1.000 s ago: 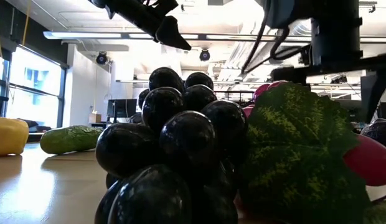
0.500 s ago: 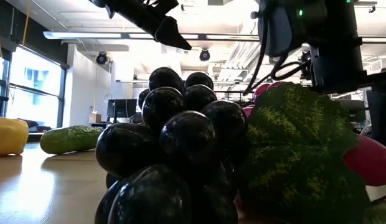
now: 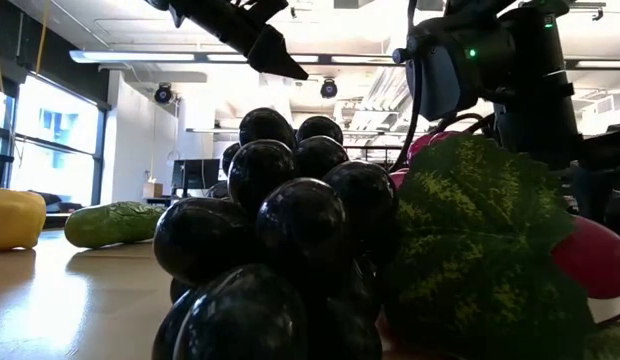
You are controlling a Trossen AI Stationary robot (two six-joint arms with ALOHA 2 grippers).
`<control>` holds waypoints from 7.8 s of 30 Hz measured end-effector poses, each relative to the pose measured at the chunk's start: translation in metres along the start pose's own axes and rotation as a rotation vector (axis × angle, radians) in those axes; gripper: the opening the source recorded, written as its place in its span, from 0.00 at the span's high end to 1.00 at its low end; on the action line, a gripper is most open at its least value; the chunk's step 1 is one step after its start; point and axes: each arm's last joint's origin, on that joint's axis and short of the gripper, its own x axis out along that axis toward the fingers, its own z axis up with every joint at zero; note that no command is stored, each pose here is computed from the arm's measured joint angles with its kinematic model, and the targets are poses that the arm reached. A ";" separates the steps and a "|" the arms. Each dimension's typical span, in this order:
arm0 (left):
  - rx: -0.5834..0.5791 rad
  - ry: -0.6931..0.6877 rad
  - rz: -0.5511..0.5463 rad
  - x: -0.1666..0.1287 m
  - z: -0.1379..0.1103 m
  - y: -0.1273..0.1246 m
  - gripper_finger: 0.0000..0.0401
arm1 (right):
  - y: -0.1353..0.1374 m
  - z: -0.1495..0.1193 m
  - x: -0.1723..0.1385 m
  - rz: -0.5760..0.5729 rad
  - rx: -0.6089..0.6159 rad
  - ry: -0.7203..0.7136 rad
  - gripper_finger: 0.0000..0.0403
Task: Build produce basket
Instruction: Put the dark red chili pepper into the black wire basket, then put the left yellow lemon into the black wire basket
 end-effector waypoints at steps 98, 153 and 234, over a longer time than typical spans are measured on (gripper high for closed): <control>-0.715 0.599 -0.207 -0.072 -0.025 -0.043 0.43 | 0.076 0.238 -0.128 0.587 -0.981 -0.418 0.38; -0.970 1.052 -0.349 -0.216 -0.007 -0.196 0.43 | 0.077 0.241 -0.128 0.554 -1.211 -0.509 0.38; 0.442 0.979 -0.879 -0.105 -0.075 -0.264 0.72 | 0.076 0.239 -0.127 0.588 -1.130 -0.449 0.38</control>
